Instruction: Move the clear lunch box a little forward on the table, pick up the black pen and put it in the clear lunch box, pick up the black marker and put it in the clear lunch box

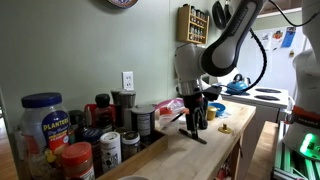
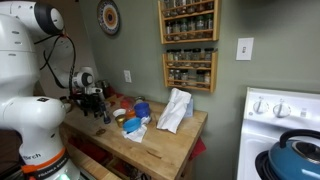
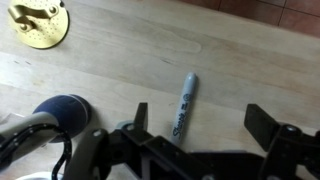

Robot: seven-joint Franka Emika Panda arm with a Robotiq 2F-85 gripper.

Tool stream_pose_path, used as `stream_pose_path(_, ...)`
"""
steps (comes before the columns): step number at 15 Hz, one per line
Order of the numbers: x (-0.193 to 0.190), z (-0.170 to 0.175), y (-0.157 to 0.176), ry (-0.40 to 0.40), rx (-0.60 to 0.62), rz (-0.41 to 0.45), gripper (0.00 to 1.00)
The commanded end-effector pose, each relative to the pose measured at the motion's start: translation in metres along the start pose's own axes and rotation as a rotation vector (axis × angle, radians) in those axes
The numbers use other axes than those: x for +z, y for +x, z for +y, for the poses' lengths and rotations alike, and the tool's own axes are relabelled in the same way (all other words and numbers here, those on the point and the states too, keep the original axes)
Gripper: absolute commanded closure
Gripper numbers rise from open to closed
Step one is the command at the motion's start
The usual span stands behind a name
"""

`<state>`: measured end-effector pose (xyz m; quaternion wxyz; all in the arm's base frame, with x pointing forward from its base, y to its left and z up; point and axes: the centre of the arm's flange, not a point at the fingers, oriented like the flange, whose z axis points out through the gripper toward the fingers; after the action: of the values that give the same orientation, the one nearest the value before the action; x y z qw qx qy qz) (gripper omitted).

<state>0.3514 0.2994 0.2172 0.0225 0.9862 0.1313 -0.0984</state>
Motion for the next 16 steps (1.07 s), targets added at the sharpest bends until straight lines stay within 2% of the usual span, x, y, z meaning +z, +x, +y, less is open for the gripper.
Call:
stream_pose_path(1,0.016,-0.001,0.006,0.008,0.012,0.026,0.31)
stream_pose_path(5,0.022,0.0,0.007,0.012,0.014,0.026,0.64)
stream_pose_path(10,0.024,0.003,0.004,0.02,0.009,-0.002,1.0)
stream_pose_path(16,-0.013,0.004,-0.021,-0.012,-0.031,-0.066,0.97)
